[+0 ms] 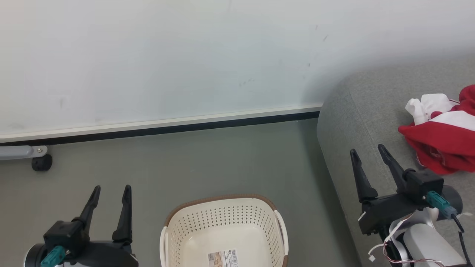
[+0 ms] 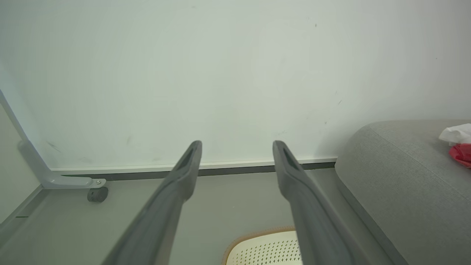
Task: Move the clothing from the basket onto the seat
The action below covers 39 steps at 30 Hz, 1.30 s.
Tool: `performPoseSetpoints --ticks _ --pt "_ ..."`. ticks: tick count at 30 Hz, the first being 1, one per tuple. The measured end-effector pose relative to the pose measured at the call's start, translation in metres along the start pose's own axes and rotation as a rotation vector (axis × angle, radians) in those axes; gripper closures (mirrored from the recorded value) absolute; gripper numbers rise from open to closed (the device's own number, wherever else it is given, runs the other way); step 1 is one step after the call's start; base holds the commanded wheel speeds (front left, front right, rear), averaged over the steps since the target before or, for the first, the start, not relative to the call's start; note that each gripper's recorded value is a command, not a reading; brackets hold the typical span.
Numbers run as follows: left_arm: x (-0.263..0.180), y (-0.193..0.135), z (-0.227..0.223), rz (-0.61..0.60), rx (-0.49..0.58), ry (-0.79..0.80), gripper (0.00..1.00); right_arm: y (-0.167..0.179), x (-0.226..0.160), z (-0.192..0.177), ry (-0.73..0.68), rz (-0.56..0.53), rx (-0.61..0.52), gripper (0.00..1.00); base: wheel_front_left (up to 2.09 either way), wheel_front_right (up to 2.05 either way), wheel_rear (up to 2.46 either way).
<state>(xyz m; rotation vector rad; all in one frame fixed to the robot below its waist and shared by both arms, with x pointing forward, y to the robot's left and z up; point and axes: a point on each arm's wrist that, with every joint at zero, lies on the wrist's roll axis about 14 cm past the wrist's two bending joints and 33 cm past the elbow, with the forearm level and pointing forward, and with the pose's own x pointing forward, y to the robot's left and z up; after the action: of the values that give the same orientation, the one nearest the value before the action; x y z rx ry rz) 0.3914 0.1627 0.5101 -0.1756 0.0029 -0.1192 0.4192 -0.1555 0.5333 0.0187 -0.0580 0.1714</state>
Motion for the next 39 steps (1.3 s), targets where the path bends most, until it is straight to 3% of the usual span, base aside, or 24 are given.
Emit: performPoseSetpoints --ticks 10,37,38,39 --pt "-0.009 0.017 0.002 0.059 -0.005 -0.007 0.0 -0.003 -0.008 0.002 0.011 -0.013 0.0 0.0 0.0 0.0 0.0" --pt "-0.012 0.02 0.008 0.085 -0.009 -0.026 0.0 -0.003 -0.011 0.009 0.024 -0.023 0.012 0.0 0.0 0.0 0.0" --pt "-0.012 0.02 0.007 0.085 -0.007 -0.021 1.0 -0.003 -0.012 0.007 0.028 -0.023 0.013 1.0 0.0 0.0 0.0" --pt "-0.013 0.02 0.003 0.087 -0.012 -0.01 1.0 -0.002 -0.013 0.003 0.04 -0.023 0.017 1.0 0.0 0.0 0.0"
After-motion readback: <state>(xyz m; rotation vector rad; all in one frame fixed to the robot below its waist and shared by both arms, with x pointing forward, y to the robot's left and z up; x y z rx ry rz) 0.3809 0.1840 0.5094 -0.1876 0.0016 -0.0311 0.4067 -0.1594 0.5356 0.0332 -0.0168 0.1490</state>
